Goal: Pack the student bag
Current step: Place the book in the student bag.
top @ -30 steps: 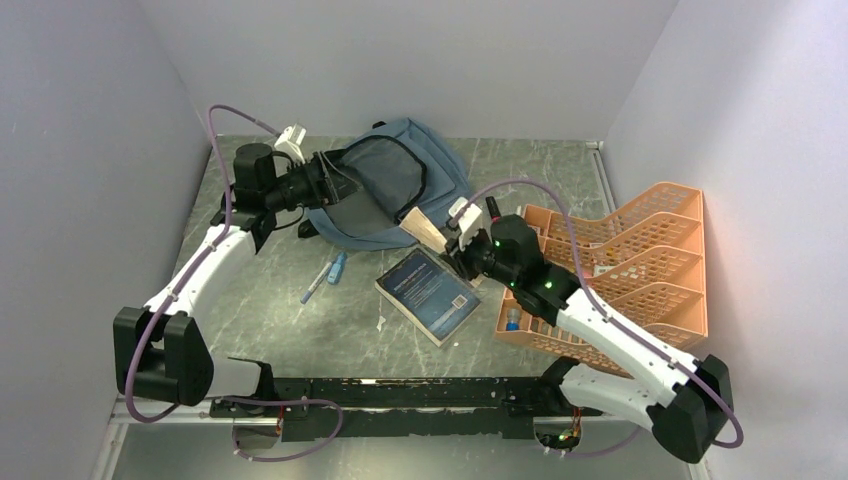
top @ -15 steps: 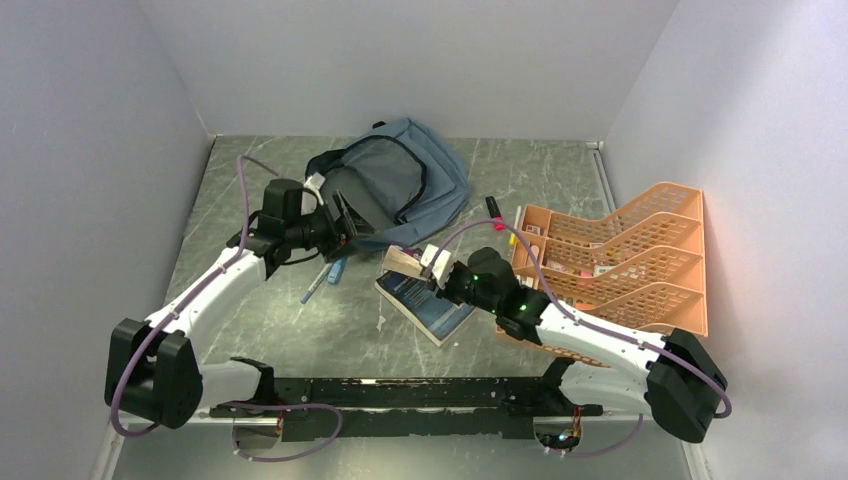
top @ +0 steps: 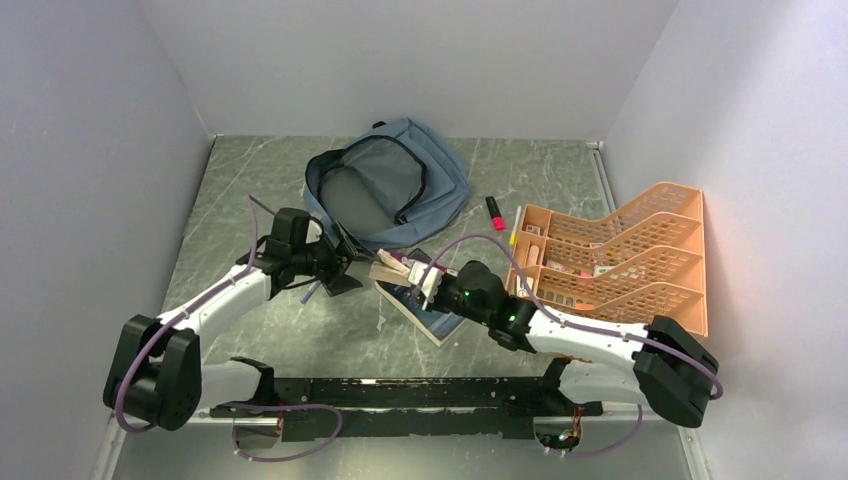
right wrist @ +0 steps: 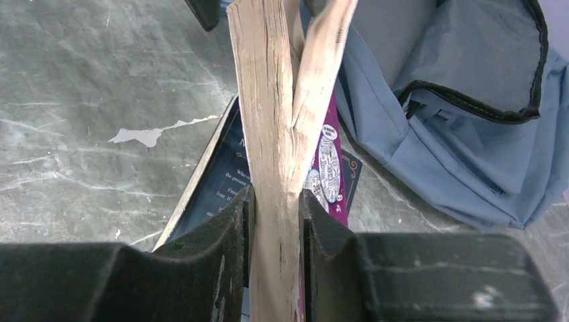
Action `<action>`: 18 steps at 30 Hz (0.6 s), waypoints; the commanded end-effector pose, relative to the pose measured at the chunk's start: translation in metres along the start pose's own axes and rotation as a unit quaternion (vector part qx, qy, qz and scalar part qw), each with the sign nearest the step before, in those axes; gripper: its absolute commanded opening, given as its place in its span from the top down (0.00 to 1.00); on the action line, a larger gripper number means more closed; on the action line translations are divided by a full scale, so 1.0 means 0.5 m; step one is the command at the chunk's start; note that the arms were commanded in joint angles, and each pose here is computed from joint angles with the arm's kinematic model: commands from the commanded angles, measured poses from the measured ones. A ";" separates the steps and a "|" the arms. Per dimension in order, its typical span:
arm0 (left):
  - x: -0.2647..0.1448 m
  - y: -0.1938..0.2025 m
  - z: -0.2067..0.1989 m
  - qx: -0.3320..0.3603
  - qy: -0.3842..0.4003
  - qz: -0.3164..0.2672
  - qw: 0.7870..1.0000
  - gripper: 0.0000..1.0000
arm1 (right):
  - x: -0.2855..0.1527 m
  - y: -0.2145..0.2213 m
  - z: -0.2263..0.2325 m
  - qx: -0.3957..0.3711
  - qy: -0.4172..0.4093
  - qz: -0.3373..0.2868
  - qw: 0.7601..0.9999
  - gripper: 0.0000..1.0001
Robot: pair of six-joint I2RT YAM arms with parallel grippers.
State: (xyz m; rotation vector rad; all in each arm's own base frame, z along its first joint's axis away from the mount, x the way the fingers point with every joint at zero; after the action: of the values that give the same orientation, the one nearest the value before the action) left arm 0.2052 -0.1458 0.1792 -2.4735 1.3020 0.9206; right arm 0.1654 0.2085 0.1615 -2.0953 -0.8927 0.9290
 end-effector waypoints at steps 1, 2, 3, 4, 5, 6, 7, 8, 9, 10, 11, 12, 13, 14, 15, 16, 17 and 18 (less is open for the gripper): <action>0.015 0.010 -0.009 -0.027 0.030 0.034 0.999 0.12 | 0.019 -0.046 -0.011 -0.017 0.030 -0.062 0.997 1.00; 0.018 0.010 -0.008 -0.033 0.033 0.037 0.998 0.12 | 0.021 -0.047 -0.007 -0.019 0.028 -0.064 0.997 1.00; 0.020 0.011 -0.006 -0.037 0.034 0.039 0.998 0.11 | 0.023 -0.048 -0.005 -0.020 0.026 -0.066 0.997 1.00; 0.022 0.010 -0.004 -0.043 0.036 0.040 0.998 0.11 | 0.025 -0.048 0.000 -0.022 0.023 -0.068 0.997 1.00; 0.024 0.010 -0.003 -0.049 0.037 0.040 0.997 0.11 | 0.026 -0.049 0.002 -0.024 0.022 -0.068 0.997 1.00; 0.025 0.010 0.000 -0.054 0.037 0.039 0.997 0.11 | 0.027 -0.048 0.005 -0.024 0.021 -0.067 0.997 1.00; 0.026 0.011 0.002 -0.060 0.036 0.039 0.997 0.12 | 0.027 -0.047 0.007 -0.024 0.019 -0.066 0.997 1.00; 0.026 0.011 0.003 -0.063 0.035 0.037 0.997 0.12 | 0.026 -0.043 0.009 -0.025 0.019 -0.063 0.998 1.00; 0.025 0.011 0.003 -0.066 0.035 0.035 0.997 0.12 | 0.025 -0.041 0.011 -0.025 0.018 -0.061 0.998 1.00; 0.023 0.011 0.001 -0.066 0.037 0.032 0.997 0.12 | 0.024 -0.038 0.013 -0.024 0.016 -0.059 0.998 1.00; 0.021 0.010 -0.002 -0.066 0.039 0.028 0.997 0.12 | 0.021 -0.035 0.014 -0.023 0.015 -0.056 0.998 1.00; 0.019 0.010 -0.003 -0.068 0.041 0.023 0.997 0.12 | 0.018 -0.031 0.014 -0.022 0.022 -0.050 0.998 1.00; 0.017 0.010 -0.005 -0.069 0.043 0.019 0.996 0.12 | 0.016 -0.028 0.014 -0.021 0.024 -0.047 0.998 1.00; 0.015 0.011 -0.006 -0.074 0.045 0.015 0.996 0.12 | 0.013 -0.027 0.014 -0.019 0.025 -0.044 0.999 1.00; 0.012 0.011 -0.011 -0.075 0.055 0.011 0.996 0.12 | 0.011 -0.025 0.016 -0.018 0.024 -0.041 0.999 1.00; 0.010 0.011 -0.014 -0.075 0.064 0.009 0.995 0.12 | 0.010 -0.024 0.017 -0.017 0.022 -0.040 0.999 1.00; 0.008 0.011 -0.017 -0.077 0.071 0.007 0.995 0.12 | 0.009 -0.022 0.019 -0.016 0.019 -0.038 0.999 1.00; 0.006 0.011 -0.021 -0.078 0.077 0.006 0.994 0.12 | 0.008 -0.021 0.020 -0.016 0.016 -0.038 0.999 1.00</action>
State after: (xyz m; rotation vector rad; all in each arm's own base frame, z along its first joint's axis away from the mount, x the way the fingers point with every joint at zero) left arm 0.2049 -0.1532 0.1725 -2.6233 1.3437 0.9857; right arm 0.1575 0.2180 0.1499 -2.1191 -0.9275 0.9266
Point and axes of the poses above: each gripper's point midway between its finger pads, its own x axis out along the fingers, its own z axis along the line the jaws close on, y = z × x, the point moved 10 cm from there along -x, back along the fingers, and after that the axes turned 7 degrees about -x, right-handed, at the moved point
